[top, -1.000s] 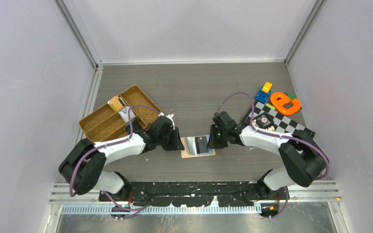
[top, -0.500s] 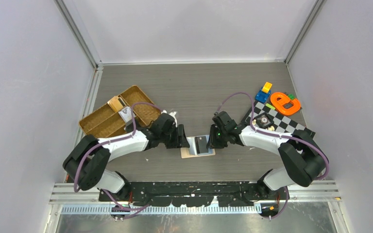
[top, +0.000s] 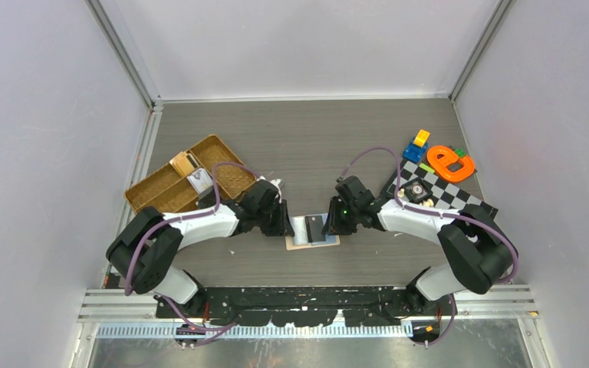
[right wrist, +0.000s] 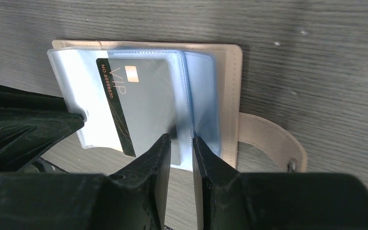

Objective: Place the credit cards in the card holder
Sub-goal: Turn over the card slot in the card holder.

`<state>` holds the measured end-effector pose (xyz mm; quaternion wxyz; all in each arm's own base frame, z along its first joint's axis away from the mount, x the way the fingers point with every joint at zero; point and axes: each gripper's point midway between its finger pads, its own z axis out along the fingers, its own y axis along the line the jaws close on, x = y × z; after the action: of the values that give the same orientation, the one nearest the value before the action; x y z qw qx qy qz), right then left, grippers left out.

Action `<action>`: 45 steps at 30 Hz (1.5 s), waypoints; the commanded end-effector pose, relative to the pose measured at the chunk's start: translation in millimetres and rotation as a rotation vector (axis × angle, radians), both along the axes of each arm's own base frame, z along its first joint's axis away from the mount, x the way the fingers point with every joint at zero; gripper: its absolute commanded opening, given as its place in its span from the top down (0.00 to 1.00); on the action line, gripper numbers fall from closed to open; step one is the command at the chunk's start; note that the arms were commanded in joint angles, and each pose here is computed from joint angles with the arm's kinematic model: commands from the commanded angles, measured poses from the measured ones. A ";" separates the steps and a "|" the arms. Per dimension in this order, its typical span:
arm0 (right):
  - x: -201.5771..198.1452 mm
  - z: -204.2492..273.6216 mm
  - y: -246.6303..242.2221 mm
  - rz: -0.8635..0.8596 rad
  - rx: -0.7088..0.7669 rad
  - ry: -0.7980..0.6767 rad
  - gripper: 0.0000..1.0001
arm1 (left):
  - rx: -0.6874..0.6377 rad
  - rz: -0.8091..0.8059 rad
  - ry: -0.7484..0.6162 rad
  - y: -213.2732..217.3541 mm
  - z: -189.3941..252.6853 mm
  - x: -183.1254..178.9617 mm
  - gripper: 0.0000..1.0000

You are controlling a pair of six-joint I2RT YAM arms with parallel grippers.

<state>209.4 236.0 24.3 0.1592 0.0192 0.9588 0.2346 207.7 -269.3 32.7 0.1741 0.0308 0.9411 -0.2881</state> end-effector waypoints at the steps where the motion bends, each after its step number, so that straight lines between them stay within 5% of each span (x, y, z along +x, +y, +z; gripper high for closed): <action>1: -5.2 -5.1 9.0 0.006 0.055 0.034 0.71 | 0.004 -0.012 -0.007 -1.4 0.6 3.4 0.81; 11: -7.4 9.2 20.6 0.011 0.142 0.033 0.71 | 0.050 0.004 0.003 9.4 -9.9 -0.5 0.95; 45: 1.2 53.6 31.3 0.005 0.234 -0.049 0.73 | 0.046 0.004 -0.005 10.3 -7.9 -0.9 1.00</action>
<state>202.1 255.6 54.7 0.1596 0.0368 0.9342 0.3169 205.5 -262.6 24.2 0.1671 0.0273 0.9479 -0.2697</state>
